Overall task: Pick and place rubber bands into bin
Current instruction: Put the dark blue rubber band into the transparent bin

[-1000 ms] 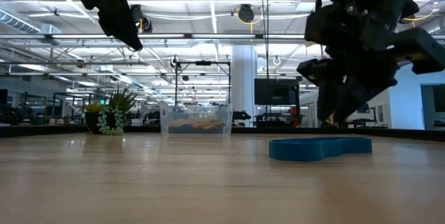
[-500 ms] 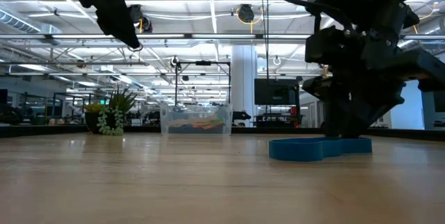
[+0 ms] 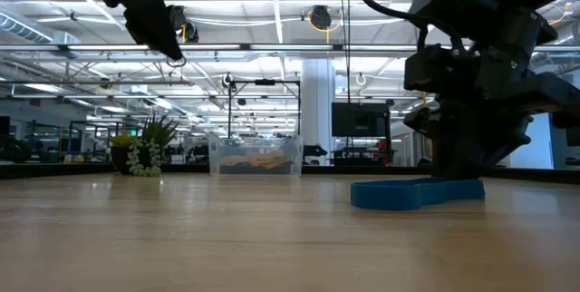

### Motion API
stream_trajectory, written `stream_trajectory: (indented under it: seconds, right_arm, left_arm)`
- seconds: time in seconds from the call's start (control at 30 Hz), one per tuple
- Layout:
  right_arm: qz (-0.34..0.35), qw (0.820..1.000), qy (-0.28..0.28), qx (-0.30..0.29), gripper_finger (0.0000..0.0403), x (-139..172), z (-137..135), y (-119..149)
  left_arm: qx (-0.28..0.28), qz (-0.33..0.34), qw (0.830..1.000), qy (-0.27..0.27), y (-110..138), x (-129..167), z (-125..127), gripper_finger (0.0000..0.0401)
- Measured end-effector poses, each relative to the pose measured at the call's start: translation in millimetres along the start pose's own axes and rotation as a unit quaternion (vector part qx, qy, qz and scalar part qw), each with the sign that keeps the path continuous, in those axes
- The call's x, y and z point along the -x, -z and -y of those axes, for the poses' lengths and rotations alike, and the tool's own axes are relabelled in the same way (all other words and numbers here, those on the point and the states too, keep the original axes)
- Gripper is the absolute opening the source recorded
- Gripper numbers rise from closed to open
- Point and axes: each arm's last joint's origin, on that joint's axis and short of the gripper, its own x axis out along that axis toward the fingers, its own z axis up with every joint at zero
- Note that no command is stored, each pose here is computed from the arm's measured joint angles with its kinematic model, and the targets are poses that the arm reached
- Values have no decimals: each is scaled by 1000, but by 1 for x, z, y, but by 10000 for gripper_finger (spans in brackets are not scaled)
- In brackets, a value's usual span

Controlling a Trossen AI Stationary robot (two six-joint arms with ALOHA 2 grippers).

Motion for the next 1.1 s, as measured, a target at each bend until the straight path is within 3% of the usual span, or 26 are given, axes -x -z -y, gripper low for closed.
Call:
stream_trajectory:
  seconds: [0.27, 0.43, 0.73, 0.93, 1.1]
  right_arm:
    - [30, 1000, -1, -3, 6, -3, 0, 2]
    - [51, 999, -3, -17, 4, -4, 0, -2]
    - [79, 996, -6, -32, 2, -4, 0, -7]
    - [108, 993, 29, -36, 1, 0, 2, -12]
    - [180, 981, 32, -57, 1, 13, 9, -25]
  left_arm:
    - [-34, 70, 997, 22, -7, 3, 16, 218]
    - [-39, 92, 994, 40, -9, 6, 24, 218]
    - [-53, 160, 983, 67, -10, 39, 26, 218]
    - [-32, 228, 970, 74, 14, 60, 12, 218]
    - [-11, 293, 949, 113, 39, 66, -2, 218]
